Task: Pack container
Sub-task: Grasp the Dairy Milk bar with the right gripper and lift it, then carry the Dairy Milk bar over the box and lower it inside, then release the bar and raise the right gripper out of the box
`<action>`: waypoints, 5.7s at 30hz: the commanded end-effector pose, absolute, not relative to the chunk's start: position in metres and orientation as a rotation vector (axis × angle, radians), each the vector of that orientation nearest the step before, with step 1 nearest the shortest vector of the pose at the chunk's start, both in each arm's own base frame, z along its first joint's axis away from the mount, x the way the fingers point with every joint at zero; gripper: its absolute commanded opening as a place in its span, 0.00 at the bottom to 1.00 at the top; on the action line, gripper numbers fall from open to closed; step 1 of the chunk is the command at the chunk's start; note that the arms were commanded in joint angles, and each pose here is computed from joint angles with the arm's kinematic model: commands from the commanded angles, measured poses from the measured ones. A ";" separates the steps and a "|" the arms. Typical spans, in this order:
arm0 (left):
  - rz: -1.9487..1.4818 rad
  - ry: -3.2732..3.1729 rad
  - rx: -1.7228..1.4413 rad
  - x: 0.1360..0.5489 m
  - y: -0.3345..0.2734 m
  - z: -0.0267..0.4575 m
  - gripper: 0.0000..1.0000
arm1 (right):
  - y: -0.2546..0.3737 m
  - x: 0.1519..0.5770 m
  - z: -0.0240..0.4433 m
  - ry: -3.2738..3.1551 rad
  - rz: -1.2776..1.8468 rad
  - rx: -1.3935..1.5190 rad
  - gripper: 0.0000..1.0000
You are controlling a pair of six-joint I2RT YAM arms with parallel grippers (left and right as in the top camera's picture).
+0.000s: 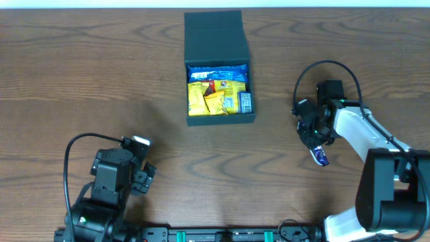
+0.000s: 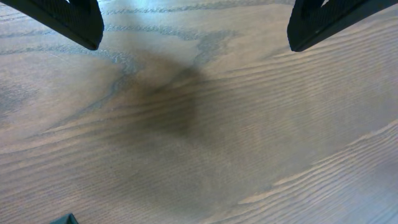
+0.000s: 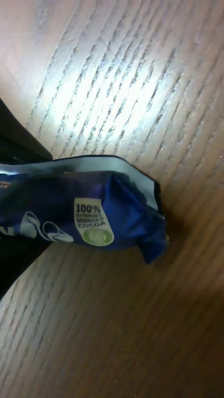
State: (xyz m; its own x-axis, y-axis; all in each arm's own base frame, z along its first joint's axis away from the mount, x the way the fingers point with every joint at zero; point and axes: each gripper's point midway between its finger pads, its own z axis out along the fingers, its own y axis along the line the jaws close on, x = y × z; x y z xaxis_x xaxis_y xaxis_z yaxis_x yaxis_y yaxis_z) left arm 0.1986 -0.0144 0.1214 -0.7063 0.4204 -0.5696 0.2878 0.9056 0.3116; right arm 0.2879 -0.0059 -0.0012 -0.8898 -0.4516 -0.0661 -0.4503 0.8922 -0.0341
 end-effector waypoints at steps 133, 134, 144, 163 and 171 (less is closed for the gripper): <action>0.286 2.398 0.502 0.199 -0.011 0.122 0.95 | 0.243 0.481 0.157 2.255 0.280 -1.172 0.01; 0.286 2.398 0.503 0.199 -0.011 0.122 0.95 | 0.236 0.482 0.154 2.328 0.260 -1.074 0.01; 0.286 2.398 0.502 0.199 -0.011 0.122 0.95 | 0.237 0.451 0.136 2.718 0.458 -0.415 0.02; 0.286 2.398 0.502 0.199 -0.011 0.122 0.95 | 0.257 0.424 0.080 2.802 0.529 -0.352 0.02; 0.286 2.398 0.503 0.199 -0.011 0.122 0.95 | 0.282 0.419 0.087 2.747 0.730 -0.408 0.02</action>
